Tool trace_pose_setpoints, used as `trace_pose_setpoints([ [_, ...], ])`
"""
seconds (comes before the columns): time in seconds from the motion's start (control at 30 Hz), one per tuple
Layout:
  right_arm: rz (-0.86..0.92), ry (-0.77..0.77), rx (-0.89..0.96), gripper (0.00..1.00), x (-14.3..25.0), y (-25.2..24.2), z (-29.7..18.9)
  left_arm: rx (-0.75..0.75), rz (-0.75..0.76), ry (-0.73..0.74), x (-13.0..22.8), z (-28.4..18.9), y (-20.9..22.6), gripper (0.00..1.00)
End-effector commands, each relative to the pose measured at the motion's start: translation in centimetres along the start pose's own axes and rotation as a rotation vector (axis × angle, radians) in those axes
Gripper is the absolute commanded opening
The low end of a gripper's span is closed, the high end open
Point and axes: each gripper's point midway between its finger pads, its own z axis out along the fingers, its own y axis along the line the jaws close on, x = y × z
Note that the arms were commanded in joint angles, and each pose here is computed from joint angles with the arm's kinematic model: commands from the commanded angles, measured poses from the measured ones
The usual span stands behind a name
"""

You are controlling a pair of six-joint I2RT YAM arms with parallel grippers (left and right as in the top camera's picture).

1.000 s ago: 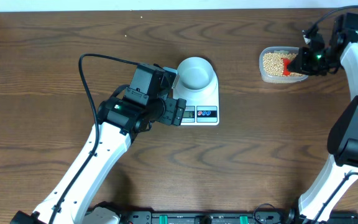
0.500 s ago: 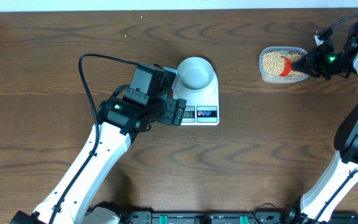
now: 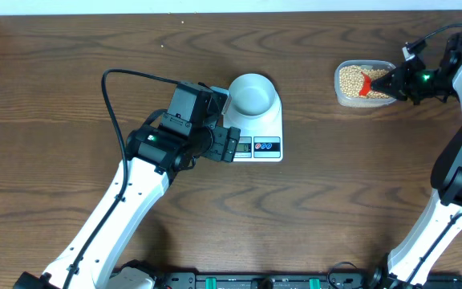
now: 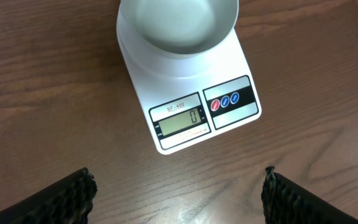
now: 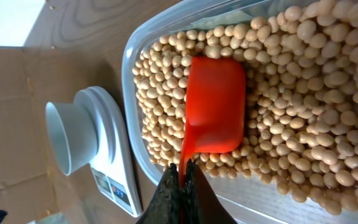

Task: Scoop item into bowl and weigh 50g on scale
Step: 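Dip the red scoop into the chickpeas with the right gripper, then lift the filled scoop out of the tub with the right gripper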

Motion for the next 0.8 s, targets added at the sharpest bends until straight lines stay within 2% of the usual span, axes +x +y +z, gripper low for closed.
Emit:
trace_pose_setpoints([
  [0.0,0.020,0.013,-0.121,0.01,0.2,0.6,0.5,0.007,0.008,-0.011,0.0,-0.5,0.0,0.88],
  [0.4,0.034,-0.076,-0.255,0.01,-0.6,-0.3,-3.6,0.007,0.008,-0.012,0.0,-0.5,0.0,0.88],
  [0.77,0.032,-0.105,-0.302,0.01,-0.7,-0.4,-4.9,0.007,0.008,-0.012,0.0,-0.5,0.0,0.88],
])
